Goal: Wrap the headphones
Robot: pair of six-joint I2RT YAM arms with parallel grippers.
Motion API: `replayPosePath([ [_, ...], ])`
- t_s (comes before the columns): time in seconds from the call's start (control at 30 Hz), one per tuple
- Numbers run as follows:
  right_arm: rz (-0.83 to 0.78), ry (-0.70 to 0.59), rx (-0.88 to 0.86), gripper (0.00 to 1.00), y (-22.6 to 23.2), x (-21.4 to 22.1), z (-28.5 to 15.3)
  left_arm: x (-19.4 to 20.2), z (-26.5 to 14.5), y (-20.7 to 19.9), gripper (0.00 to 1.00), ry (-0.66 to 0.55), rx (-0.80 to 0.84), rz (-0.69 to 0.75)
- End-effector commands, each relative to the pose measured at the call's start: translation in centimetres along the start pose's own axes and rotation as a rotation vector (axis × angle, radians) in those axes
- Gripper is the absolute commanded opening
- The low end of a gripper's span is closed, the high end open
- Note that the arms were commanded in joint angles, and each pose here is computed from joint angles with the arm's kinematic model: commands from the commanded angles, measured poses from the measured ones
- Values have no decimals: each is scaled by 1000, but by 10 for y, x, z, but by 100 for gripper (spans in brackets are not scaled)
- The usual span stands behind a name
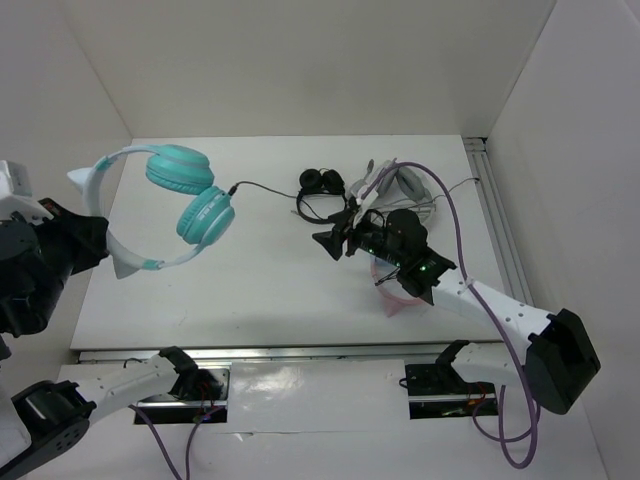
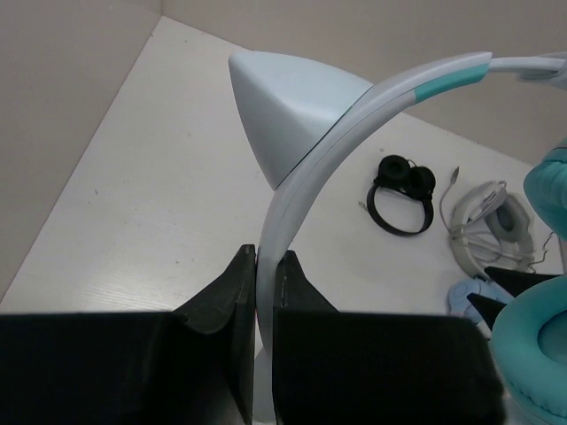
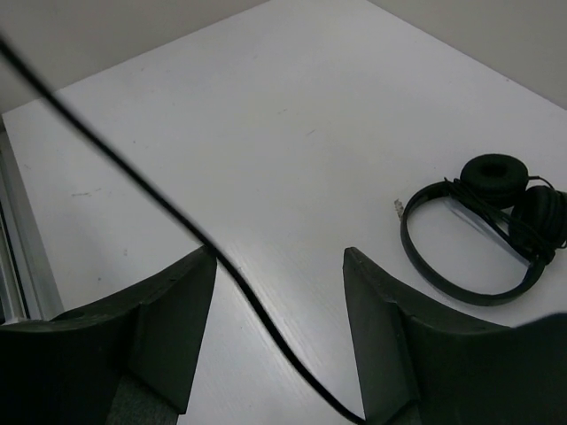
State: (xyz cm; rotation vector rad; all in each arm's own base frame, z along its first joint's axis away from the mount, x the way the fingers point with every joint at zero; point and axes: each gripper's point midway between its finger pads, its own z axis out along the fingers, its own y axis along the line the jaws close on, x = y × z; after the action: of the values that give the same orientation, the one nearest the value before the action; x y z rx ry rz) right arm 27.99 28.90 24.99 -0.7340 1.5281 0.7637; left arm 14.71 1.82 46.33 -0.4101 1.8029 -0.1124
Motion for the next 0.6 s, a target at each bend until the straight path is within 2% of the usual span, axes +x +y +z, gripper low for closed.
replayPosePath([
  [0.0, -12, -61, 3, 66, -5, -9, 1, -29, -2, 0, 1, -112, -30, -173],
  [0.2, 35, -49, 4, 61, -12, 9, 3, -40, -11, 7, 1, -156, -37, -257],
  [0.33, 45, -49, 13, 51, -16, 13, 3, -46, -17, 17, 1, -187, -47, -287],
  [0.4, 48, -40, 13, 37, -17, 17, 5, -51, -22, 18, 1, -200, -37, -305],
  [0.43, 45, -47, 13, 35, -17, 16, 7, -51, -22, 18, 1, -201, -37, -305],
  [0.5, 54, -48, 4, 17, -16, 17, 9, -50, -22, 17, 1, -196, -29, -305],
  [0.53, 64, -57, 3, 3, -15, 13, 9, -50, -22, 17, 1, -196, -29, -305],
  [0.57, 75, -65, 1, 1, -15, 9, 10, -48, -20, 16, 1, -189, -34, -296],
])
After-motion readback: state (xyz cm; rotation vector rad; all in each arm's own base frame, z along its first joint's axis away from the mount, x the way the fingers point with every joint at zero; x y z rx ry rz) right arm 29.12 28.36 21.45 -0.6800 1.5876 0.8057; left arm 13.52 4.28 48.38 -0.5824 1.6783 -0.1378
